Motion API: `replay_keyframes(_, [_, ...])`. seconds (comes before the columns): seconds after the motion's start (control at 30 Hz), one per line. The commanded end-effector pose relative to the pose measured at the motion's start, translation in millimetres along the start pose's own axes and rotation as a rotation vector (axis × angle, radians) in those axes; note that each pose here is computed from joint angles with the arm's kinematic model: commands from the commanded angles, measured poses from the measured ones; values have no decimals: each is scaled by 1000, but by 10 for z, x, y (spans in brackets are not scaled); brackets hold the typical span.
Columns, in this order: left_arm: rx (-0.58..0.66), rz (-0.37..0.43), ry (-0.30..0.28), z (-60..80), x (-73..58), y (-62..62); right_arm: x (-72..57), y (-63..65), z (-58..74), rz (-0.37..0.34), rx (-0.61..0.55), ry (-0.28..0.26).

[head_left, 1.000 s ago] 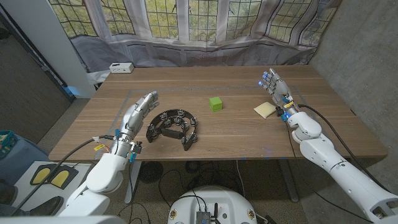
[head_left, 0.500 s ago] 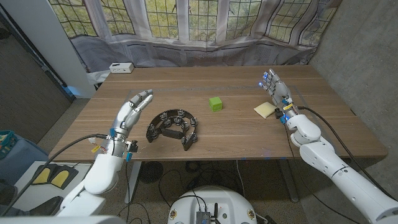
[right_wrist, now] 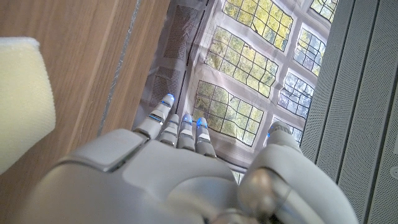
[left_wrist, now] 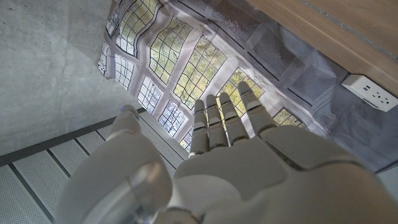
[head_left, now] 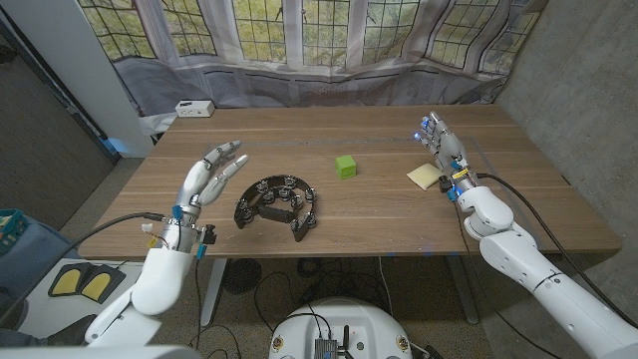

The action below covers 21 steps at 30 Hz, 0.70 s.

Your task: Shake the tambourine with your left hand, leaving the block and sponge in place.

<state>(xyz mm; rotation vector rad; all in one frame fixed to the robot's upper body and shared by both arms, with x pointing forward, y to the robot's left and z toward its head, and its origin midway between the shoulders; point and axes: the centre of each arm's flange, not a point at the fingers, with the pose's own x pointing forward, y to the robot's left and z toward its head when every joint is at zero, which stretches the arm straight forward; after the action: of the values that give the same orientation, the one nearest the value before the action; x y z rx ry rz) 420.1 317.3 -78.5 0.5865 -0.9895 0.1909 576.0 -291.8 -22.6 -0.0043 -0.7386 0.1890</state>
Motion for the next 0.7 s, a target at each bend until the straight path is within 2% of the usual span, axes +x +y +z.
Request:
replay_keyframes(0.03, [214, 14, -33, 154, -50, 49, -51, 50, 50, 5, -7, 1])
replay_keyframes(0.23, [324, -5, -48, 241, -28, 60, -100, 43, 61, -2, -6, 5])
replay_keyframes(0.57, [478, -67, -35, 336, 37, 73, -153, 29, 94, -17, -5, -4])
replay_keyframes(0.7, [524, -85, -28, 363, 69, 118, -151, 27, 106, -19, -7, -11])
